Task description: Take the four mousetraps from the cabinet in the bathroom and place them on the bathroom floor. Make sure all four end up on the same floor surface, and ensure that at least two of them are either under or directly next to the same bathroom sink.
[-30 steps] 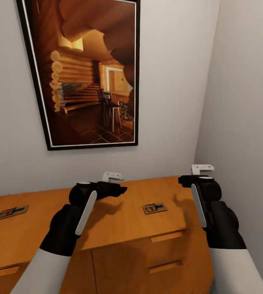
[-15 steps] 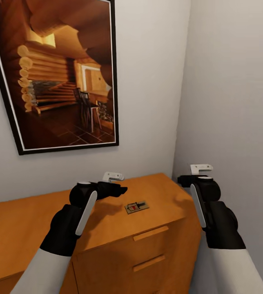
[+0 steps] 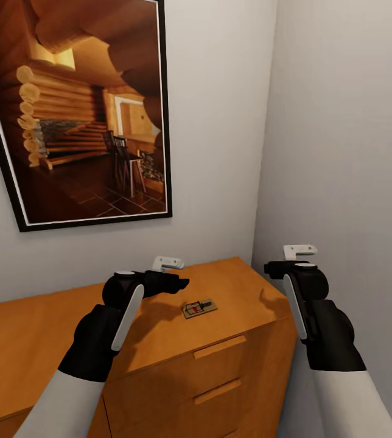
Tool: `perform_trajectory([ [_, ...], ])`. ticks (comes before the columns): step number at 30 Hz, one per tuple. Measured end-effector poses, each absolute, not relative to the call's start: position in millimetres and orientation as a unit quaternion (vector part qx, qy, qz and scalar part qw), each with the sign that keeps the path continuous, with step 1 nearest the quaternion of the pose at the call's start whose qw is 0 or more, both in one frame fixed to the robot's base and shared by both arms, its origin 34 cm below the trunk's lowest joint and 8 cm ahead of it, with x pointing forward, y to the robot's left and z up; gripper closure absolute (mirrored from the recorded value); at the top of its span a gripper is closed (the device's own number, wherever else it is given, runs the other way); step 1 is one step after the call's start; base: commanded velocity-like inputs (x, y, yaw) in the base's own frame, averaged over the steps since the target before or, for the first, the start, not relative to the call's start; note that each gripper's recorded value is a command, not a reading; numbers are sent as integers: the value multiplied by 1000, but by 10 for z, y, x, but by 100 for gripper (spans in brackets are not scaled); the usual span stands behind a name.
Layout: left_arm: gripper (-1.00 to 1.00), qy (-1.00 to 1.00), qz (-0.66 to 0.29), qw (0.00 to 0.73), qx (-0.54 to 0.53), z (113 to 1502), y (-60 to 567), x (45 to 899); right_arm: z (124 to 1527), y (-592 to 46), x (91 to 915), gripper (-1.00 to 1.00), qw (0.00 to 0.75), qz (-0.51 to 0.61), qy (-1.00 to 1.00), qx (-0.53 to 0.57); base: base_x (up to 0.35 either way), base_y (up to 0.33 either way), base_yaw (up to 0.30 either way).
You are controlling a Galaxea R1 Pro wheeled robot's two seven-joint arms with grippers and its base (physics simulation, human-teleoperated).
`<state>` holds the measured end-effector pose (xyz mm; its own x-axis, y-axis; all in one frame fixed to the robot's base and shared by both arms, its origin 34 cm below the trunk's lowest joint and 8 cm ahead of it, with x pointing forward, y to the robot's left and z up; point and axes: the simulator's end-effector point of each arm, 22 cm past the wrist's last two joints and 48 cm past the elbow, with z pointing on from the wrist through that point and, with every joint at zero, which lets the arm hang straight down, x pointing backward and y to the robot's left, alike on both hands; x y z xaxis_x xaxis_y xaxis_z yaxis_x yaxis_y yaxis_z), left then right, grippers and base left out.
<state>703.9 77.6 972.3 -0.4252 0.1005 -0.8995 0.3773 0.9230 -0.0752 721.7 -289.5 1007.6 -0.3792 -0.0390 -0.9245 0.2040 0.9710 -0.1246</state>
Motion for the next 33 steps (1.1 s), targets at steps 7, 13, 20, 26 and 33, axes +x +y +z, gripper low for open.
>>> perform_trajectory([
  [7, -100, 834, -133, 514, 148, 9699, 820, 7039, 10073, -2890, 7218, -100, 555, -108, 823, 50, 0, 0, -5],
  [13, -100, 830, -157, 507, 171, 9672, 790, 6989, 10077, -2859, 7222, -100, 556, -105, 823, 47, 0, 0, -1],
  [20, -100, 827, -168, 501, 191, 9646, 802, 6951, 10089, -2706, 7234, -100, 558, -104, 823, 28, 0, 0, 0],
  [26, -100, 829, -160, 498, 200, 9609, 895, 6952, 10089, -2600, 7242, -100, 559, -99, 823, 15, 0, 0, 0],
  [33, -100, 825, -177, 491, 216, 9598, 863, 6900, 10093, -2450, 7259, -100, 561, -73, 825, 1, 0, 0, 0],
])
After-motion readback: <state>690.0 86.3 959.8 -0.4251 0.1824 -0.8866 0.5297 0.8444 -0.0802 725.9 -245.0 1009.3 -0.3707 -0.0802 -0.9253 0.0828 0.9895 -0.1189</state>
